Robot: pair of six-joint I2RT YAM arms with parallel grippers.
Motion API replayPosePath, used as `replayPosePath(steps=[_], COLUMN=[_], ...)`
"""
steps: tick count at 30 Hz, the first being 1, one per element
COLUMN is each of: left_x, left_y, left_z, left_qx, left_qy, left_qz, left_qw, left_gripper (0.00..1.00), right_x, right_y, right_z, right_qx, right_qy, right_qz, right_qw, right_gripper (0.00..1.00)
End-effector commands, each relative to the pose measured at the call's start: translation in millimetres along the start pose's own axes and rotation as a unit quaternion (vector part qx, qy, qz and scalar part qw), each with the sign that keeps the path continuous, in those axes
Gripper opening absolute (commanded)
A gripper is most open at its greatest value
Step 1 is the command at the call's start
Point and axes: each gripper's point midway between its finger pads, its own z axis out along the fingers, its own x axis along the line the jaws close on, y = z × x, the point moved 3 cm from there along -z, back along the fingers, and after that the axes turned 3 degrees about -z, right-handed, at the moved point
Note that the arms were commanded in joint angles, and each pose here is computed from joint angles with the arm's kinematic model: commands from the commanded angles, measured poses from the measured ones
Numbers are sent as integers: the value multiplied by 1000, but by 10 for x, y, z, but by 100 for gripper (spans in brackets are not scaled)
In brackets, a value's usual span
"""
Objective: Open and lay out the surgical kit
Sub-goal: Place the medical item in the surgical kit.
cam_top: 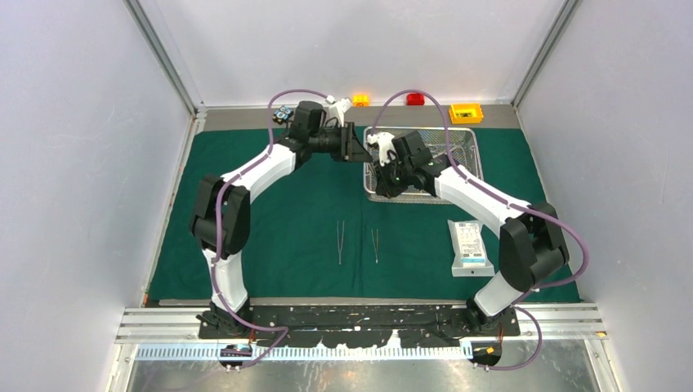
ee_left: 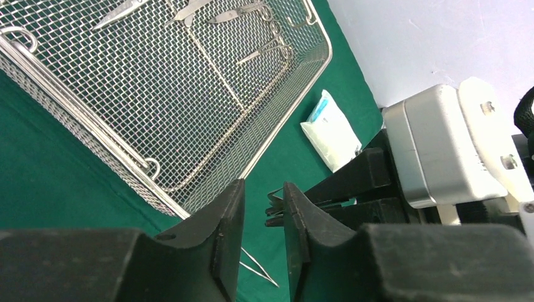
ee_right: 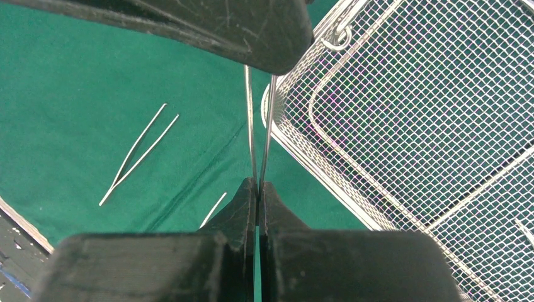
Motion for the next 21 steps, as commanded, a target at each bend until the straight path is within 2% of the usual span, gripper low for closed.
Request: replayPosePath(steps=[1,9,11,13,21], left_x=[-72,-70,-53,-35,-38], left_y=[108,76,57,28,-313], left_z=[-3,7,7,9,-101], left_qx=[-7,4,7,14,77], left_qy=[-1,0,1,0,-40], left_qz=[22,32,37,43,97], left_qw=[1000,999,999,999,991], left_gripper=[28,2,0,0,0], right_x=[-8,7,17,27,119], right_y=[190,186,195,192,95], right_z=[-10,16,2,-20,-222], right_qx=[-21,-13,-15,-16,-22], right_qy=[-7,-9,-8,-5,28], right_qz=[-14,-13,-14,-16,-65], right_qw=[1000,1000,1000,1000,997], right_gripper=[1,1,5,12,50])
